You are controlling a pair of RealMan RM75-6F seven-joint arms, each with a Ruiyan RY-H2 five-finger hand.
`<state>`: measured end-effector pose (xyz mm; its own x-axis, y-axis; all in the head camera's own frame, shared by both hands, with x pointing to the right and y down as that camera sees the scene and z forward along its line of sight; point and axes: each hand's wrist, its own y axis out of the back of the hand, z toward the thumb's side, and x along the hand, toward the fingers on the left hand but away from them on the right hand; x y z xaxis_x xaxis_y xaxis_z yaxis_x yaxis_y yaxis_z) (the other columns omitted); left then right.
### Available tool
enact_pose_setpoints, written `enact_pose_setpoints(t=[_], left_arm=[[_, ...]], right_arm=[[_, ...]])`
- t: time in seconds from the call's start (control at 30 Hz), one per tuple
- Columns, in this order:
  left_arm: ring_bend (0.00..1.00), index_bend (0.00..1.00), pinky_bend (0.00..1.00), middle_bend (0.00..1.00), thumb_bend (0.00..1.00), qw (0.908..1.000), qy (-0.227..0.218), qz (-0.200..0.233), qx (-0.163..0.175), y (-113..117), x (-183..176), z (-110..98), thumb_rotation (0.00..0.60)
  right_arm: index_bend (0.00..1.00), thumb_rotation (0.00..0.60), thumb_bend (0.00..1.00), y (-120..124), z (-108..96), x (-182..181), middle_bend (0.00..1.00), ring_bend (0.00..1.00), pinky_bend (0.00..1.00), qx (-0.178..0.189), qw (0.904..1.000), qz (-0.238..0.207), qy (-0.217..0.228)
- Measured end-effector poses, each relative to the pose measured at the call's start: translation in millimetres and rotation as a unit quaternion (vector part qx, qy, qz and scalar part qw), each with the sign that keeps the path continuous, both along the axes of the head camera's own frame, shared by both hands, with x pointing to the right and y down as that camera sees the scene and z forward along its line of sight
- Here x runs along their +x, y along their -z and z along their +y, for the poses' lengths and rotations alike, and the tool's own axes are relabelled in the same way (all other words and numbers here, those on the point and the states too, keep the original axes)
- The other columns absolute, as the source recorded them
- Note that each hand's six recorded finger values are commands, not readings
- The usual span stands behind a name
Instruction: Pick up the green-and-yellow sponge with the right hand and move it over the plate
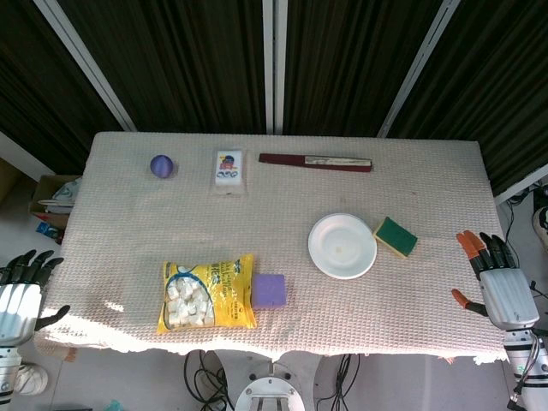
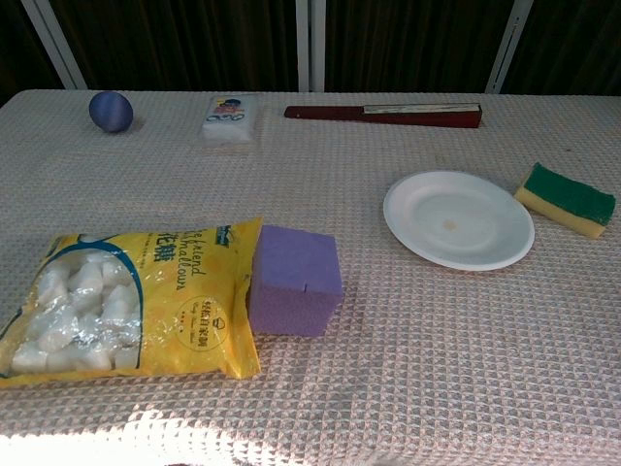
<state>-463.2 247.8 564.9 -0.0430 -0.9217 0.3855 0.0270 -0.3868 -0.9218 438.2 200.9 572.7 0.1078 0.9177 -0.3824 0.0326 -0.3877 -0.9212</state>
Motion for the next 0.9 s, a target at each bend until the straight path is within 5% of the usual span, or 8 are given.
enact_pose_setpoints(t=[0.4,0.9], left_arm=[[0.08,0.21,0.13,0.15,0.02,1.0000,-0.006,0.006,0.004,-2.4,2.2,-3.5,0.600],[0.08,0.21,0.13,0.15,0.02,0.9999,0.000,0.015,0.001,-9.0,-3.0,3.2,0.600]], right_arm=[[0.00,0.600,0.07,-18.0,-10.1,-17.8,0.07,0.00,0.07,-0.029,0.9995,0.016,-0.003],[0.00,0.600,0.07,-98.2,-55.7,-62.2,0.04,0.00,0.09,-0.102,0.9942,0.030,-0.018]])
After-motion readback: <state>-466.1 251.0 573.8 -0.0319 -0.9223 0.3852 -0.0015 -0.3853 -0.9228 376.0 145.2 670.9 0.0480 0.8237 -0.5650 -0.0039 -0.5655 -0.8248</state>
